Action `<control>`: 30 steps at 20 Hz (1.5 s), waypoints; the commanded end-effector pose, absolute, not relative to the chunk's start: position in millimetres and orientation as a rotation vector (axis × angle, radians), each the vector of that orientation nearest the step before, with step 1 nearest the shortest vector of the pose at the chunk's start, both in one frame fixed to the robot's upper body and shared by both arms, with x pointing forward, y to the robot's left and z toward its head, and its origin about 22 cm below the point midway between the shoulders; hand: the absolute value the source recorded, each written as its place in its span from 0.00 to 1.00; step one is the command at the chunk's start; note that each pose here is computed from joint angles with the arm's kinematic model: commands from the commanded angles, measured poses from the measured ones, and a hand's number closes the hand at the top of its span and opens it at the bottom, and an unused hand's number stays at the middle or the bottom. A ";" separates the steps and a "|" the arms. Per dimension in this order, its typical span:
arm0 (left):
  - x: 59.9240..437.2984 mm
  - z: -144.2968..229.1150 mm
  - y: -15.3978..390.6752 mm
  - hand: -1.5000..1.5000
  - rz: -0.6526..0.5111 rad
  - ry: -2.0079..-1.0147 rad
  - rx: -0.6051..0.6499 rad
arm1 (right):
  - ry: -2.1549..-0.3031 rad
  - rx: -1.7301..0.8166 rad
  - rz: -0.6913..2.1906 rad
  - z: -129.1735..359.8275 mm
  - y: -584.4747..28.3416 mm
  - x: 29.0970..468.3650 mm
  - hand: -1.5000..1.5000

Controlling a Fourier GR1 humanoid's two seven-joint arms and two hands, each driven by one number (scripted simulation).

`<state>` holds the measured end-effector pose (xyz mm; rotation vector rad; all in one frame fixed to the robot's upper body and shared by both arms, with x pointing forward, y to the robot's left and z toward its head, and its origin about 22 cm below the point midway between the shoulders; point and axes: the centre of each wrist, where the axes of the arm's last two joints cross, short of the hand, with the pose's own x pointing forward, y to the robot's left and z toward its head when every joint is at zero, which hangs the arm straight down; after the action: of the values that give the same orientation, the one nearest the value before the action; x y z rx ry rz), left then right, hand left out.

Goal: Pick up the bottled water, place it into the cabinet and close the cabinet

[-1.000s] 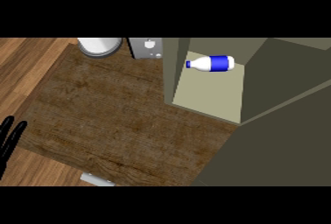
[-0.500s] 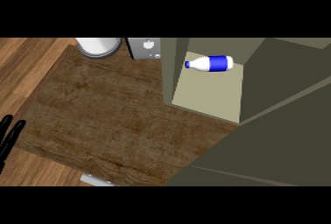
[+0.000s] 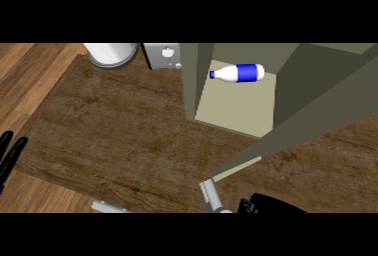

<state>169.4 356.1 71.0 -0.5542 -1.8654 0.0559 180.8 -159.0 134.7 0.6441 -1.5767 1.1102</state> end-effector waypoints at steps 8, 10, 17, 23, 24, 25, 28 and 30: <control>167.0 64.0 364.5 0.00 0.086 -1.854 -0.540 | -1.519 0.507 0.914 152.5 -90.3 264.7 1.00; 164.2 59.6 366.9 0.00 0.113 -1.862 -0.536 | -1.548 0.423 0.850 161.8 -85.8 283.6 1.00; 162.1 54.9 369.3 0.00 0.136 -1.871 -0.526 | -1.601 0.269 0.625 190.0 -67.7 340.7 1.00; 162.5 57.8 371.3 0.00 0.151 -1.866 -0.528 | -1.599 0.258 0.449 199.8 -59.3 367.9 1.00; 163.1 58.2 369.4 0.00 0.132 -1.869 -0.538 | -1.585 0.254 0.429 199.2 -56.0 369.2 0.00; 155.9 51.4 371.9 0.00 0.138 -1.867 -0.533 | -1.595 0.263 0.373 196.2 -63.5 372.9 0.00; 161.0 55.1 374.4 0.00 0.149 -1.872 -0.529 | -1.571 0.269 0.339 201.3 -49.5 373.3 0.00; 161.6 55.2 375.2 0.00 0.144 -1.884 -0.521 | -1.578 0.281 0.315 199.7 -47.6 375.9 0.00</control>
<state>160.6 373.7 55.6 -0.5267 -1.8732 0.1416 345.1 -47.5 174.8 0.3400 -1.5074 0.5060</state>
